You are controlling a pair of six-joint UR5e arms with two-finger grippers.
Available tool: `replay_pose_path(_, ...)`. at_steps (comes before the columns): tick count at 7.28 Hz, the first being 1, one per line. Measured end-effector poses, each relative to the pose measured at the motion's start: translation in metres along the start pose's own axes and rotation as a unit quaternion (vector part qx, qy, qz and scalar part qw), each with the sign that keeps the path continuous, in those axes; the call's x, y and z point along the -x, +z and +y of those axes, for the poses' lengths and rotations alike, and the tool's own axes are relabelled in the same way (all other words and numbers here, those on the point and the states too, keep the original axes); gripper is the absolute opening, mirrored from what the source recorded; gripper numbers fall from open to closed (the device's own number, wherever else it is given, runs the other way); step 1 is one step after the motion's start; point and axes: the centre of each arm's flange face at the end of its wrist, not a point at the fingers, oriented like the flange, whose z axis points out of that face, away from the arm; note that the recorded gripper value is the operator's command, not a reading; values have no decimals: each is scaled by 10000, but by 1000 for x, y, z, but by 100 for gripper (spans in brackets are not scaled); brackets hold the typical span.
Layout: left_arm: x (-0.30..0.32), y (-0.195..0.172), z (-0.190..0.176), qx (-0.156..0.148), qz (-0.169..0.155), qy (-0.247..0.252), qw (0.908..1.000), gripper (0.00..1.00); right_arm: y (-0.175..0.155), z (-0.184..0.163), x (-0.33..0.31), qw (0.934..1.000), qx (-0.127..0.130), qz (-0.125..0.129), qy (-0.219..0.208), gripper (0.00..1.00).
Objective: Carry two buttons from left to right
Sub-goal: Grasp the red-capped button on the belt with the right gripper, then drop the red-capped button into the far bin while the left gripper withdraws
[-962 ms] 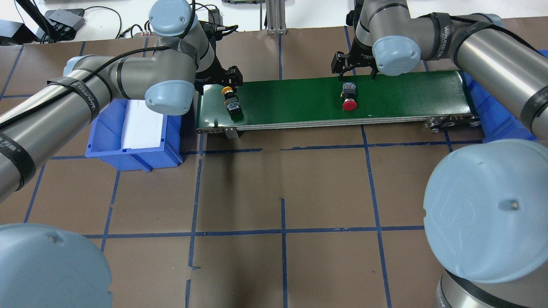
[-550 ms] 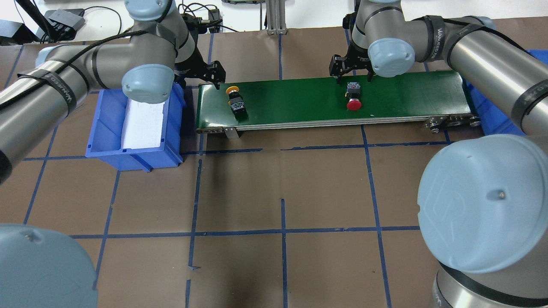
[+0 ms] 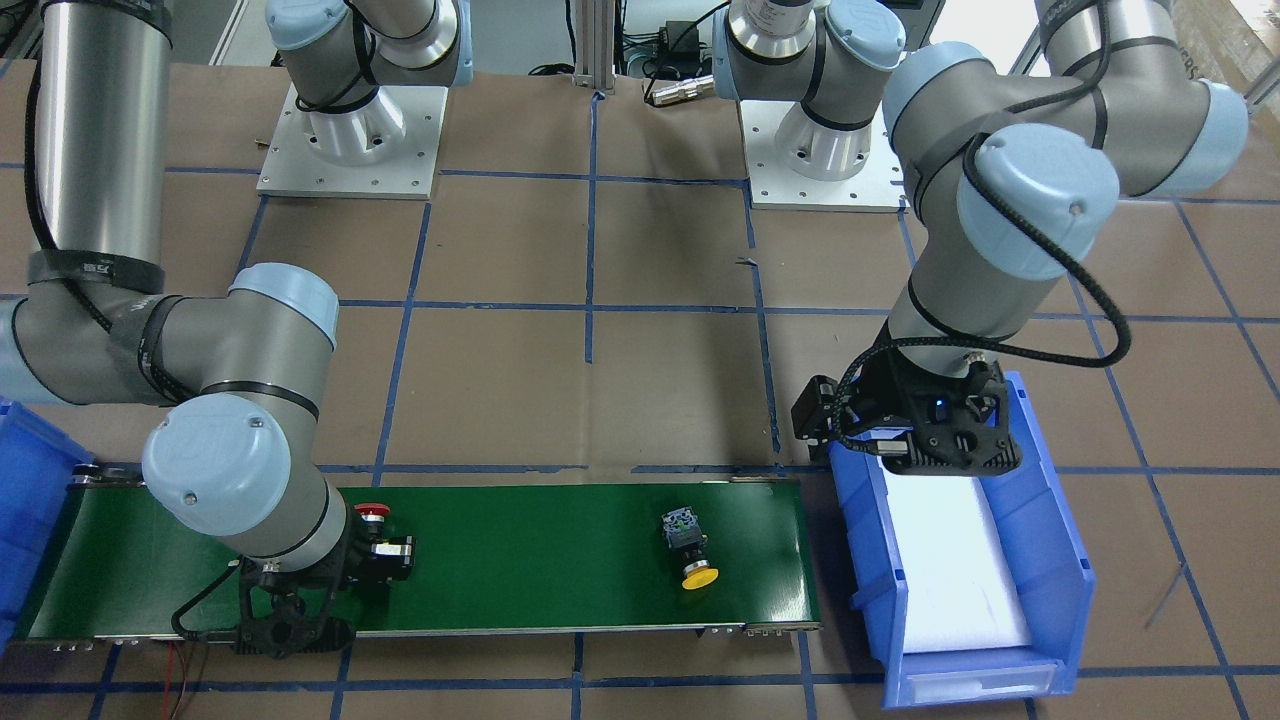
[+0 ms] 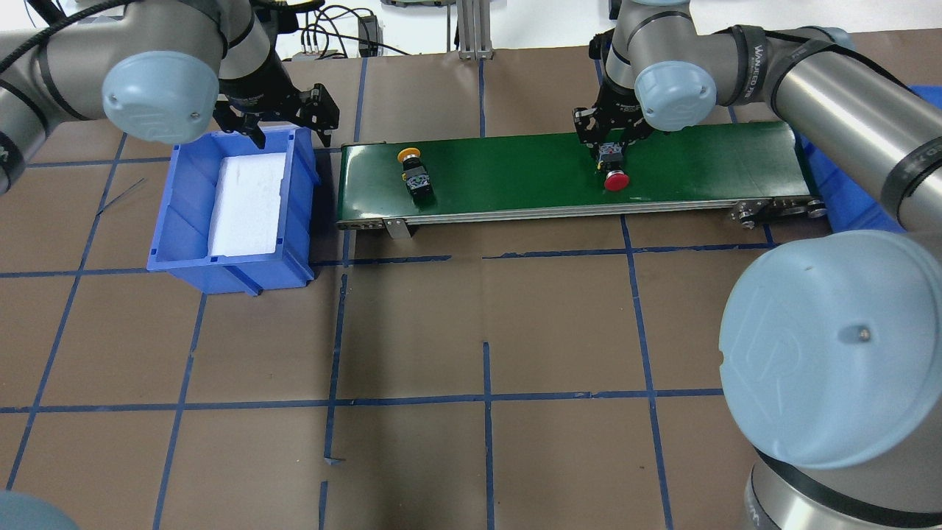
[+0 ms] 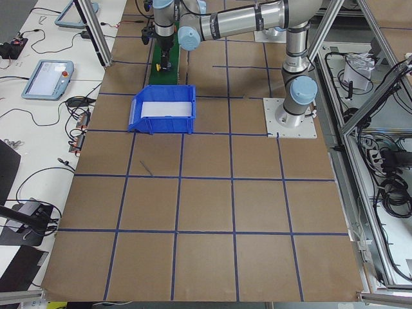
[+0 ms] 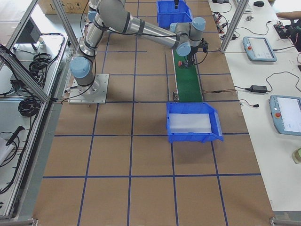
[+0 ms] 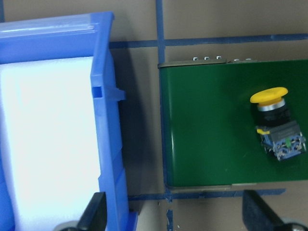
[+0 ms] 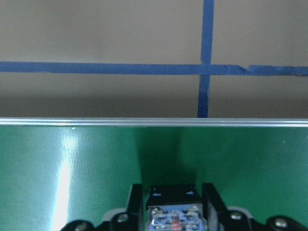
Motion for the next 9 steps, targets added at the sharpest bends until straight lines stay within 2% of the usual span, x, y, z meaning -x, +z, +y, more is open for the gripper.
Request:
replay_pose_path(2, 2, -53, 28, -94, 13, -24, 10000, 100, -22, -3, -8, 10000, 10, 3, -5, 3)
replay_pose_path(4, 3, -81, 48, -49, 6, -36, 10000, 100, -62, -12, -36, 9998, 149, 35, -100, 3)
replay_pose_path(6, 7, -83, 54, 61, -4, -83, 9999, 100, -86, -20, -105, 9995, 222, 36, -219, 3)
replay_pose_path(9, 26, -77, 64, 515, 11, -215, 9984, 100, -107, -13, -238, 9998, 165, 17, 92, 3)
